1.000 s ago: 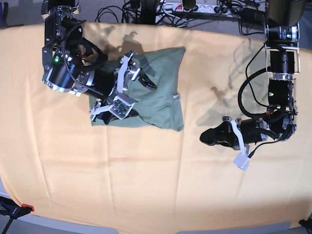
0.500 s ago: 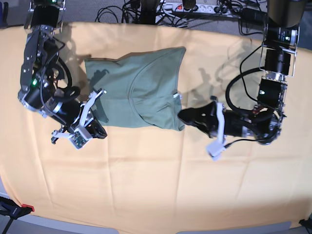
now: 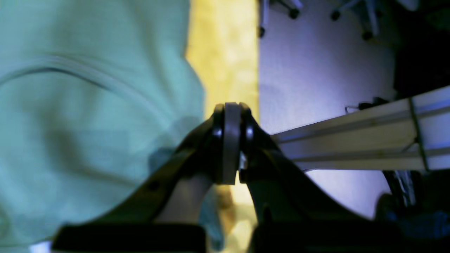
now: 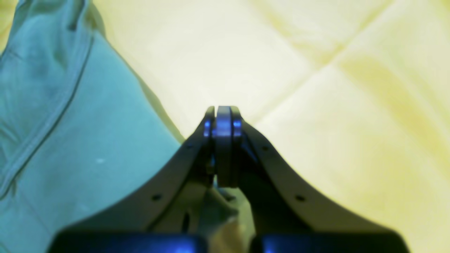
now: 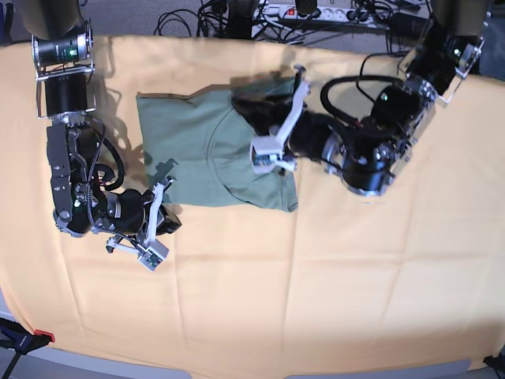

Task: Fold the T-shirt properly
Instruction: 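Press and square the folded bundle with both grippers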

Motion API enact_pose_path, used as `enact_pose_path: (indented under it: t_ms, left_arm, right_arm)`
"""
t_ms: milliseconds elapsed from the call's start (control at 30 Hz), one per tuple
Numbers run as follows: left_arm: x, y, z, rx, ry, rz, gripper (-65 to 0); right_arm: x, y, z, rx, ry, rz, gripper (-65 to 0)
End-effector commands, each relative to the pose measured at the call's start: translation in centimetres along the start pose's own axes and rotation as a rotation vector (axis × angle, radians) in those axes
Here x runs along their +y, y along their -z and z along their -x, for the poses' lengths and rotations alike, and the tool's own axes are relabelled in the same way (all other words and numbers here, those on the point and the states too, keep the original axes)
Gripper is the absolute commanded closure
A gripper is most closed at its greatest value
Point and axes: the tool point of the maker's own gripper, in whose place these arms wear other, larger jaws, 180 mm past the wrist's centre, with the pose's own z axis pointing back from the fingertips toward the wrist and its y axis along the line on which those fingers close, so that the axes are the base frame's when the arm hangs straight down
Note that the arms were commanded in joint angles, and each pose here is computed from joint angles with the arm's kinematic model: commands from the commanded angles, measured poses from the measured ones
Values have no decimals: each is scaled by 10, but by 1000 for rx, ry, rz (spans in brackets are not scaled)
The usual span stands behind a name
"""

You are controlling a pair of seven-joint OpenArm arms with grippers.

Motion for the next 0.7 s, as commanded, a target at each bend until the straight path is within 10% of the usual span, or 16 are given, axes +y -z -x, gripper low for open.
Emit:
enact_pose_path:
  t_ms: [0, 667]
  left_arm:
    - [-1, 1, -6, -16, 28, -4, 0]
    - [40, 23, 44, 82, 53, -243, 0]
  right_arm:
    - [-13, -8, -15, -39, -13, 26, 0]
    - [4, -3, 28, 174, -98, -58, 0]
